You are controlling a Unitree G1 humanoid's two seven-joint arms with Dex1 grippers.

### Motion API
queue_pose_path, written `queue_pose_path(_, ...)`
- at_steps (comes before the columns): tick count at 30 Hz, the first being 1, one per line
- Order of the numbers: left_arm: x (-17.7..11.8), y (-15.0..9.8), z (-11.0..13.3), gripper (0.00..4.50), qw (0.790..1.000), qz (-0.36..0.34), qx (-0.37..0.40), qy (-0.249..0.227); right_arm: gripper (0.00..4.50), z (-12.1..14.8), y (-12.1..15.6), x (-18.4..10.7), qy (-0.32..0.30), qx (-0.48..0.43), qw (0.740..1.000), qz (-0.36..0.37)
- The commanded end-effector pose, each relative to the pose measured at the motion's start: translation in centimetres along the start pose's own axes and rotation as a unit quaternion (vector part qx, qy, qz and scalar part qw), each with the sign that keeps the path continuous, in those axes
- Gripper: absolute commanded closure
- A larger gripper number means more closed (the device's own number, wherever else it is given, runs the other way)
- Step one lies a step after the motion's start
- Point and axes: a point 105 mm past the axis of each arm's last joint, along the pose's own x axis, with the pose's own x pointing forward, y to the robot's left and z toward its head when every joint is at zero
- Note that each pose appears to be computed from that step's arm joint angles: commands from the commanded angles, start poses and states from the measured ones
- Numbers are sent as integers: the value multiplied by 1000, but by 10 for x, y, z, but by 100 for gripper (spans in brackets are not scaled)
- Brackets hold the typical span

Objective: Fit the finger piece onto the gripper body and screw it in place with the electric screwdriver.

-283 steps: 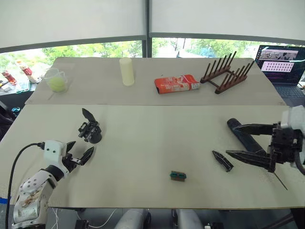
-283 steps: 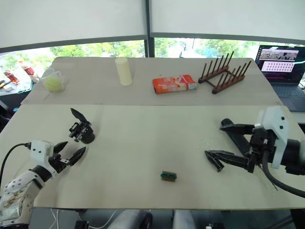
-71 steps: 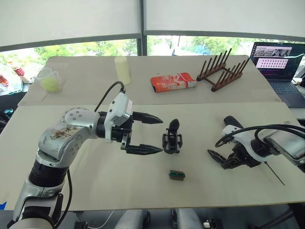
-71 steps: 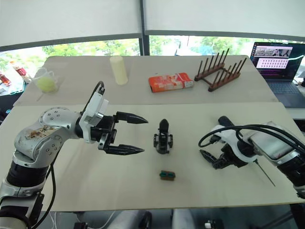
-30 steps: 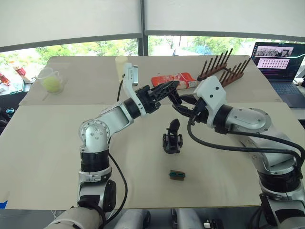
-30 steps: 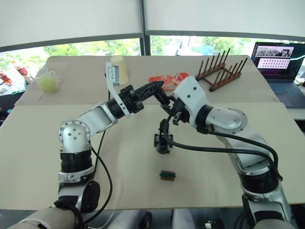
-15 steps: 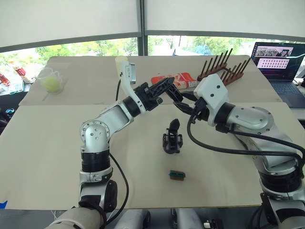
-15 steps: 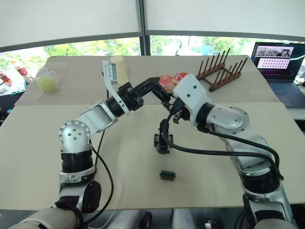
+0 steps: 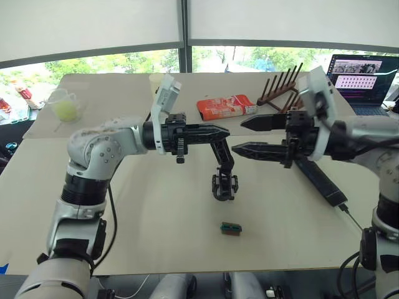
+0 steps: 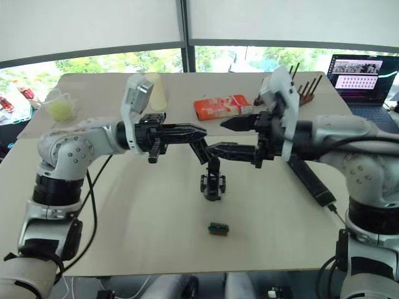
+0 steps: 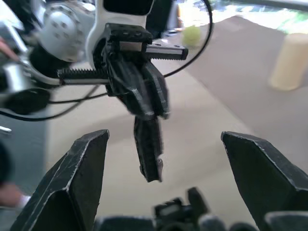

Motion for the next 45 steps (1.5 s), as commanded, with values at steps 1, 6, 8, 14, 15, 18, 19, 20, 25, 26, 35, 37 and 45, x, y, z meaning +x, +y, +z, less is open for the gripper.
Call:
queue_pose_path(1,7,-2,4,450,999,-32,12,3,29,1,9,3,-5,21,999,41)
queue_pose_path(6,10,-2,2,450,999,-44,12,7,52,-8,14,16,7,22,998,61)
queue_pose_path(8,10,-3,1,450,999,-47,12,10,109,-8,16,18,9,20,998,65)
queue_pose_path(14,12,-2,-1,450,998,-42,36,15,243,-6,22,23,24,-8,996,80)
queue_pose_path(15,12,-2,0,450,998,-42,36,13,243,-6,22,23,25,-13,996,80)
queue_pose_path(18,14,-2,4,450,999,-42,29,4,243,-8,23,24,39,-30,995,84)
queue_pose_path(19,14,-2,4,450,999,-43,28,4,243,-8,23,25,41,-32,995,84)
queue_pose_path(20,14,-2,4,450,999,-43,28,4,243,-9,22,26,42,-34,995,84)
queue_pose_path(25,14,-3,1,450,999,-44,31,7,243,-7,21,25,40,-34,995,89)
queue_pose_path(26,13,-3,1,450,999,-43,30,7,243,-7,21,25,41,-34,995,89)
queue_pose_path(35,13,-4,2,450,998,-45,32,8,300,-4,20,24,39,-39,995,87)
queue_pose_path(37,14,-4,2,450,998,-45,32,8,366,-4,20,25,37,-38,995,88)
queue_pose_path(45,10,-2,-3,450,998,-40,36,31,419,-5,18,25,35,-53,995,82)
